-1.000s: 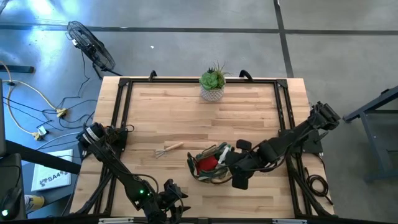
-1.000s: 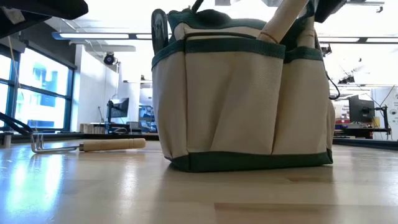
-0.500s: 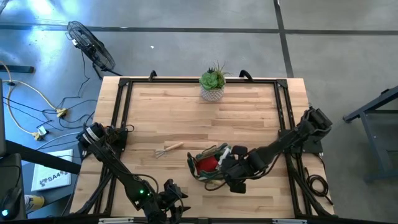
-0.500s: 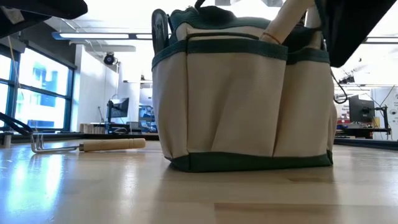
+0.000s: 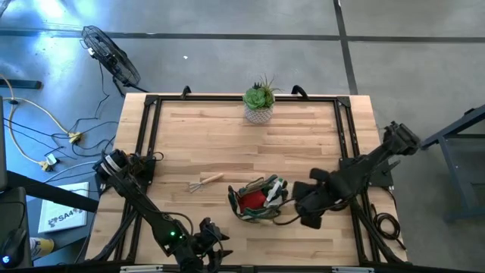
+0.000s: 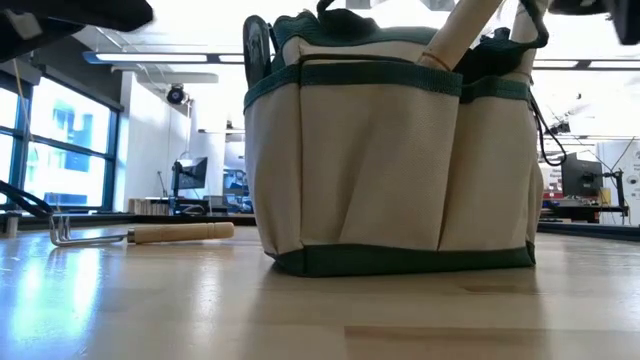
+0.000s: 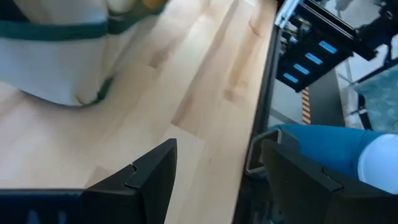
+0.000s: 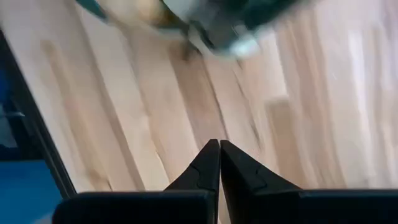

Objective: Pick & Place Garden tools in Gardening bag
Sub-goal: Adjust the green gardening bag on the table

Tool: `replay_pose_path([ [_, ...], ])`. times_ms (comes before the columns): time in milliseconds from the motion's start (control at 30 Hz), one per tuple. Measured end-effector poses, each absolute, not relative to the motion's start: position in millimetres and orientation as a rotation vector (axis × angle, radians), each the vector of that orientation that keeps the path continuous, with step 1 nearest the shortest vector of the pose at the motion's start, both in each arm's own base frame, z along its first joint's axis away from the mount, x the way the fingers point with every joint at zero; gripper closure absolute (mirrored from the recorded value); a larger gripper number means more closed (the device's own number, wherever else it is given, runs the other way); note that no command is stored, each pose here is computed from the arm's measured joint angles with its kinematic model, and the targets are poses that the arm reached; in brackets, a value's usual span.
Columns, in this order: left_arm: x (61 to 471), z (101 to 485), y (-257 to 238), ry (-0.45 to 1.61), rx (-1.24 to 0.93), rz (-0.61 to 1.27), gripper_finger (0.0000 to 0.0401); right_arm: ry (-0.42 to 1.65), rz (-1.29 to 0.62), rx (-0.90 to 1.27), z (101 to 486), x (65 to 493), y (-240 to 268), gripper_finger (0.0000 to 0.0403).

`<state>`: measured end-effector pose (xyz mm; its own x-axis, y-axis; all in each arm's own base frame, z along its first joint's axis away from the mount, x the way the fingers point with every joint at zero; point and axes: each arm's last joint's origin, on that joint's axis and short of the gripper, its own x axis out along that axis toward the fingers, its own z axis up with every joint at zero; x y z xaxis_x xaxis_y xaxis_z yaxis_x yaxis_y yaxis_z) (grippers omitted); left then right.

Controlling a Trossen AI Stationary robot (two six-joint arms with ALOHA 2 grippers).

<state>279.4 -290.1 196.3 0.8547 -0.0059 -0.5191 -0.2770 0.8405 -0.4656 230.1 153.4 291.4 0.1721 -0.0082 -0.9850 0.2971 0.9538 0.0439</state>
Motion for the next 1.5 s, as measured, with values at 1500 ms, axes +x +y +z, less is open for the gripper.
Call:
replay_pose_path([
  [1500,321.3,219.5,-86.4,0.966,0.275,0.636,0.0171,0.367,-0.03,0.624,130.5,247.0,268.8,0.04],
])
